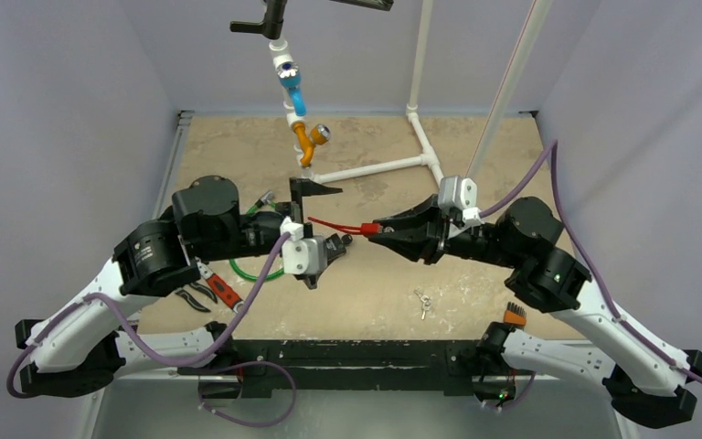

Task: Unlock with the key
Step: Unlock the lock.

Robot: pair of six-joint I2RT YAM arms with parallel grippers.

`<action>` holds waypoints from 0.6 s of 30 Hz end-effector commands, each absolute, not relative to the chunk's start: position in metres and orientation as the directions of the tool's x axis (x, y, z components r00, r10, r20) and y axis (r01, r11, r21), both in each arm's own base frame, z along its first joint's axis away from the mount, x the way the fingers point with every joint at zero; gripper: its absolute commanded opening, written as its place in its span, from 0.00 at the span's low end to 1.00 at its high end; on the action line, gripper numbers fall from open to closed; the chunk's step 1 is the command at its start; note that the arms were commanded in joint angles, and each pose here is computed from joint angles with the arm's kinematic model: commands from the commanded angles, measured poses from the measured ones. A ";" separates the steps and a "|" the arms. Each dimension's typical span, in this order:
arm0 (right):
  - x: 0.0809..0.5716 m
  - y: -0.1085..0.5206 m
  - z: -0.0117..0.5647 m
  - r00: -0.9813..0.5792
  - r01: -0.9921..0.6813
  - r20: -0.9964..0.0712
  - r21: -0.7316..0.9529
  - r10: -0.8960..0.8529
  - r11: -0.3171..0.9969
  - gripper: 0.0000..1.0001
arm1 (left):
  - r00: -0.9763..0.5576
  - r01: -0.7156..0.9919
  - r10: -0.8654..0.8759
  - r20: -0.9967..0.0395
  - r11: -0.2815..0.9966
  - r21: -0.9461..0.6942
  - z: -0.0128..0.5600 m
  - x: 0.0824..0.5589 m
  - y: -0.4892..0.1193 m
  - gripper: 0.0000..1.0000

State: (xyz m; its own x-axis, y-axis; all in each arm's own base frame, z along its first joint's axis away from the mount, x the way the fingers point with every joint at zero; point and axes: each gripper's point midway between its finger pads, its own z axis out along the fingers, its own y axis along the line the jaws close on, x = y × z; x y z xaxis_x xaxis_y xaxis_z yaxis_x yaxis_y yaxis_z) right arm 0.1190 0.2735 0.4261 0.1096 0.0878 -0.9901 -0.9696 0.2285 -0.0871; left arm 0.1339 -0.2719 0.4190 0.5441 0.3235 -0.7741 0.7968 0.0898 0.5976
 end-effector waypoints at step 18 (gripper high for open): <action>0.161 0.264 0.488 -0.036 -0.913 -0.912 0.196 0.408 0.357 0.00 | 0.858 0.407 0.309 -0.410 0.076 0.910 0.436 0.129 -0.288 0.43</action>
